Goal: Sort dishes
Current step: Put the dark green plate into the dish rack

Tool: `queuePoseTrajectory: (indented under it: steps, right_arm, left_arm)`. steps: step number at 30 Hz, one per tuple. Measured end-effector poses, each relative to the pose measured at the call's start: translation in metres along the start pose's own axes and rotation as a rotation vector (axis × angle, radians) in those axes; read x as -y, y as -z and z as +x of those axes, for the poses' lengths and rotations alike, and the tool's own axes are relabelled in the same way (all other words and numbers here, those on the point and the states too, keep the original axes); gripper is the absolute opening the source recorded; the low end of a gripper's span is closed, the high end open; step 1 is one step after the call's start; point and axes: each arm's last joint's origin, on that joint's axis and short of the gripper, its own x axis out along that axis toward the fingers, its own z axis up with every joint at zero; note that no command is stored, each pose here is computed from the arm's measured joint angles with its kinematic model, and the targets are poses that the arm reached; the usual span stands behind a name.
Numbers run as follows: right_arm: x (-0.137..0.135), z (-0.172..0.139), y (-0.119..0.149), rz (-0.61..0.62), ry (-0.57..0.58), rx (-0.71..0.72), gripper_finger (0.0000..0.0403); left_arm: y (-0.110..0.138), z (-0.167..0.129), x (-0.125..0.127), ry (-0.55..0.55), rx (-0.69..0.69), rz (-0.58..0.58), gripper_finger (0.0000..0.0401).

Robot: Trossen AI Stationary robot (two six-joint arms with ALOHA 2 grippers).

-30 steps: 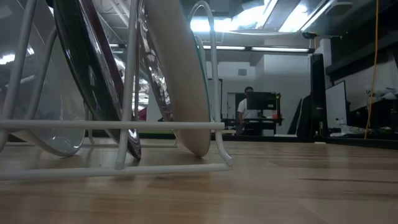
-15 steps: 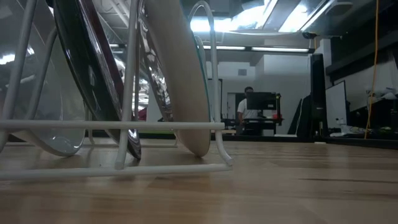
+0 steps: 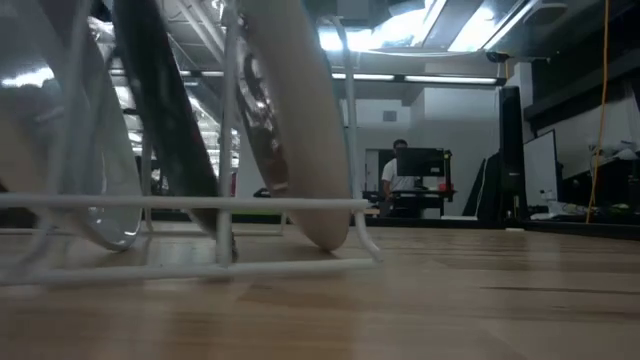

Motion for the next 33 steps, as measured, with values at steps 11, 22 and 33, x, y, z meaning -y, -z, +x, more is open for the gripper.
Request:
queuePoseTrajectory:
  steps: [11, 22, 33]
  right_arm:
    - [0.011, 0.003, 0.013, 0.007, 0.142, -0.109, 0.0019]
    - [0.032, 0.008, 0.042, 0.085, 0.199, -0.333, 0.0035]
    - [0.035, 0.01, 0.044, 0.106, 0.134, -0.359, 0.0081]
  left_arm:
    - [0.0, 0.0, 0.0, 0.0, 0.0, 0.004, 0.0098]
    - [0.004, 0.004, 0.005, -0.005, -0.015, 0.064, 0.0098]
    - [0.006, 0.006, 0.008, 0.001, -0.024, 0.089, 0.0098]
